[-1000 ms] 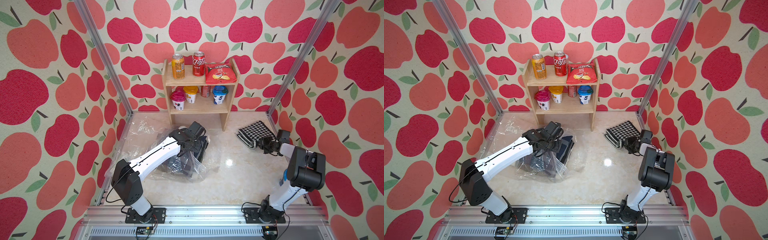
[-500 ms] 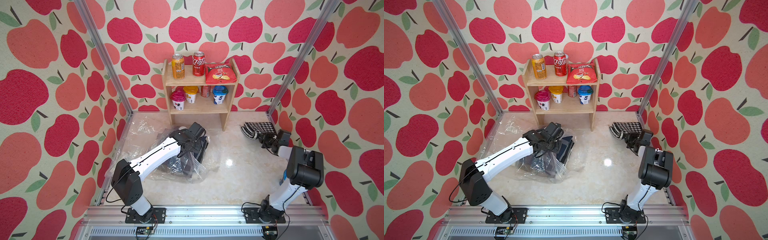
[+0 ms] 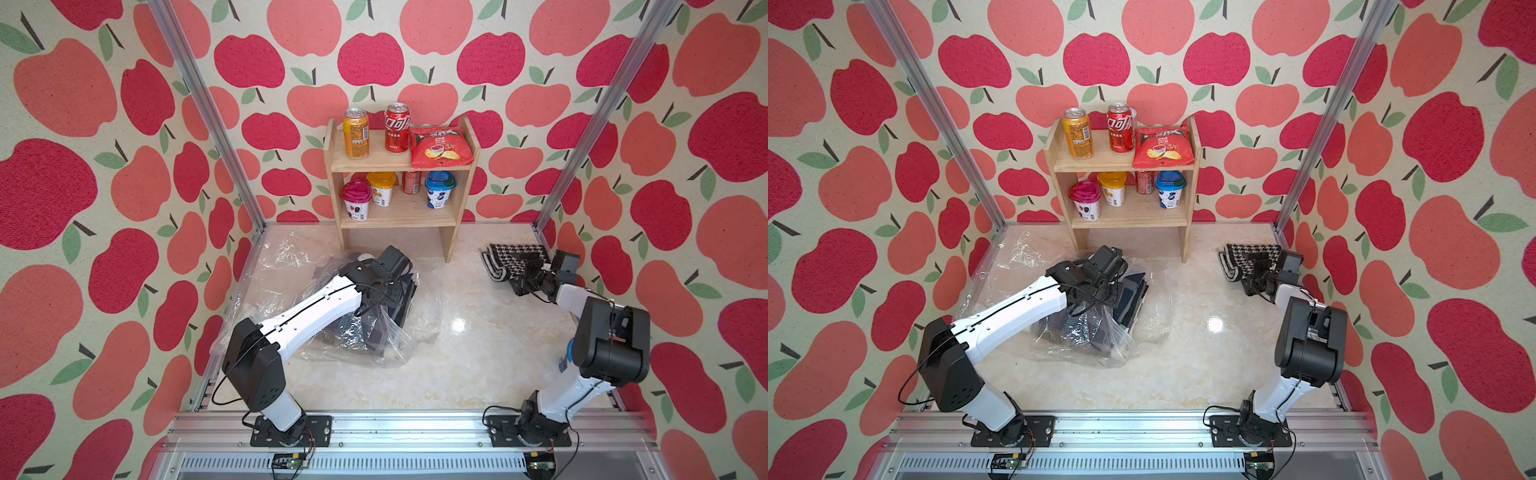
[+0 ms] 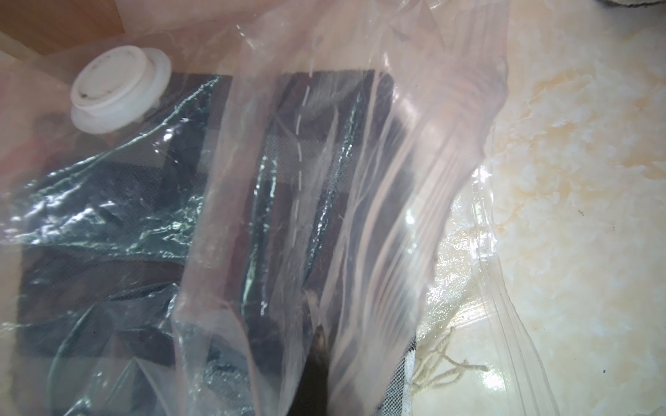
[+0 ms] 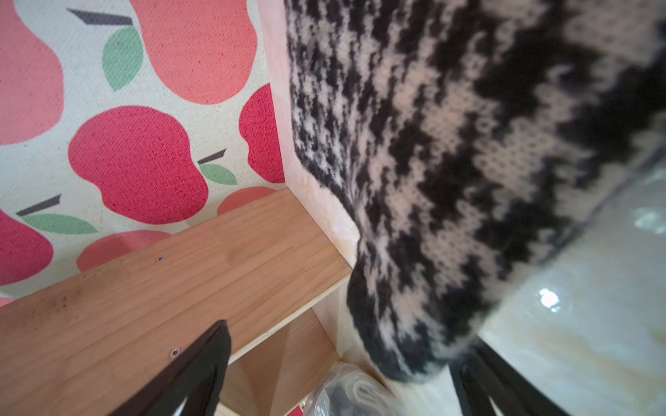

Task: Take the scarf out of the vacuum bag
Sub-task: Move the scarf to the center of the board.

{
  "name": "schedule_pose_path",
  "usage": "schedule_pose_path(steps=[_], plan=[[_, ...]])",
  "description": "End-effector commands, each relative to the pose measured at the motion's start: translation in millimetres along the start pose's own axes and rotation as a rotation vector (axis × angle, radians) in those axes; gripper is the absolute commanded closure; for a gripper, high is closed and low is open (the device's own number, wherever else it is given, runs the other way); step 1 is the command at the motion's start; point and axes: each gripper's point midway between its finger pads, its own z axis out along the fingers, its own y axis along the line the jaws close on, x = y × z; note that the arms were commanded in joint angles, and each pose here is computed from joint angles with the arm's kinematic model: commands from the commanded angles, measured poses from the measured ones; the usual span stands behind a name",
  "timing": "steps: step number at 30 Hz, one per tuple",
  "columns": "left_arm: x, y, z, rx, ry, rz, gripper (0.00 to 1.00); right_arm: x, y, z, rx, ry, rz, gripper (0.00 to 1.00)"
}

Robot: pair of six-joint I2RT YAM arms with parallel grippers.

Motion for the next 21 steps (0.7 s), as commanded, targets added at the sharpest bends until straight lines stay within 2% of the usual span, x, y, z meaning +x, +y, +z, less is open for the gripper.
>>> schedule_pose_path(steps=[1,10,15,21], plan=[[-1,1,-7,0.0,-0.025,-0.005,1.0,27,12,-19,-0.016,0.053,-0.095,0.0],[-2,-1,-6,0.007,-0.025,-0.002,1.0,57,16,-44,0.01,0.068,-0.215,0.0],[-3,2,-4,-0.006,-0.025,-0.005,1.0,76,23,-51,0.104,0.066,-0.347,0.0],[-9,3,-4,0.007,-0.033,-0.014,1.0,105,22,-49,0.21,0.129,-0.39,0.0]])
